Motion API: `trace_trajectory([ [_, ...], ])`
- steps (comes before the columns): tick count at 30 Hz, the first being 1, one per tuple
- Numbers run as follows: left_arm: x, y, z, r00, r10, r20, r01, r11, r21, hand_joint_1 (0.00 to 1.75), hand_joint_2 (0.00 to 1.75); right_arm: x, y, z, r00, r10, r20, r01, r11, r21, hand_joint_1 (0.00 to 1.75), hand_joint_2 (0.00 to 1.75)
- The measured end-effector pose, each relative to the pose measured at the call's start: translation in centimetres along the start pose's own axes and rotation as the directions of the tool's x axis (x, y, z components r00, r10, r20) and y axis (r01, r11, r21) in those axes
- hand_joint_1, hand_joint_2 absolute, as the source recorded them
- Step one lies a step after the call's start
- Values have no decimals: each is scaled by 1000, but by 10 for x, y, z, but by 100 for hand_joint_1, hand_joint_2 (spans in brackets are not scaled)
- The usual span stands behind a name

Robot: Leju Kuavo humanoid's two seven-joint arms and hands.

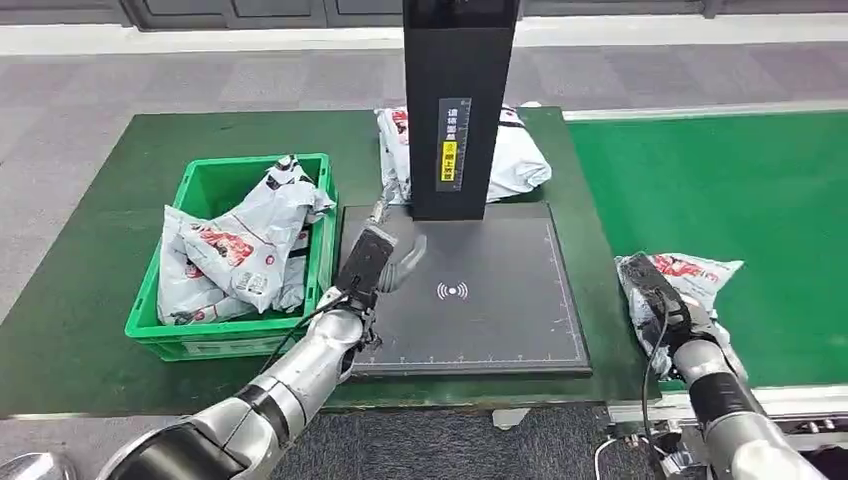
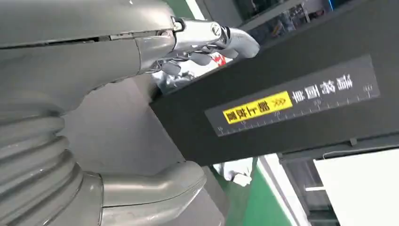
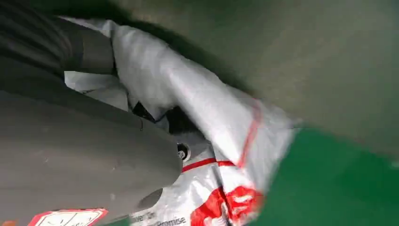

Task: Moved the parcel from conveyor to table for the left to box.

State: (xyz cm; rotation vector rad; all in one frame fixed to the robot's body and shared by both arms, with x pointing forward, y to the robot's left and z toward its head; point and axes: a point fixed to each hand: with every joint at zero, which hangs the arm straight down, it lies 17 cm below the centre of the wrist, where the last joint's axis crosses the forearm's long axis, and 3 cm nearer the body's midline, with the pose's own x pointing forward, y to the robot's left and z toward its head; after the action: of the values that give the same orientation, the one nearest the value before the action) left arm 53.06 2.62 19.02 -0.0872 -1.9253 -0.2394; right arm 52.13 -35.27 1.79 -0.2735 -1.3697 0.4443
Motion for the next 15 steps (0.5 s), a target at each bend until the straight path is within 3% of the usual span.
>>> trace_trajectory([
  [7, 4, 0, 0, 1000, 1, 21, -1, 1000, 2, 0, 175, 112, 39, -16, 936, -234, 263, 236, 971, 27, 175, 175],
  [11, 5, 2, -1, 1000, 6, 24, -6, 1000, 4, 0, 175, 186, 68, -17, 889, -264, 373, 250, 964, 87, 175, 175],
  [15, 6, 4, -3, 1000, 10, 27, -10, 1000, 6, 0, 175, 234, 93, -9, 852, -258, 456, 214, 966, 146, 175, 175],
])
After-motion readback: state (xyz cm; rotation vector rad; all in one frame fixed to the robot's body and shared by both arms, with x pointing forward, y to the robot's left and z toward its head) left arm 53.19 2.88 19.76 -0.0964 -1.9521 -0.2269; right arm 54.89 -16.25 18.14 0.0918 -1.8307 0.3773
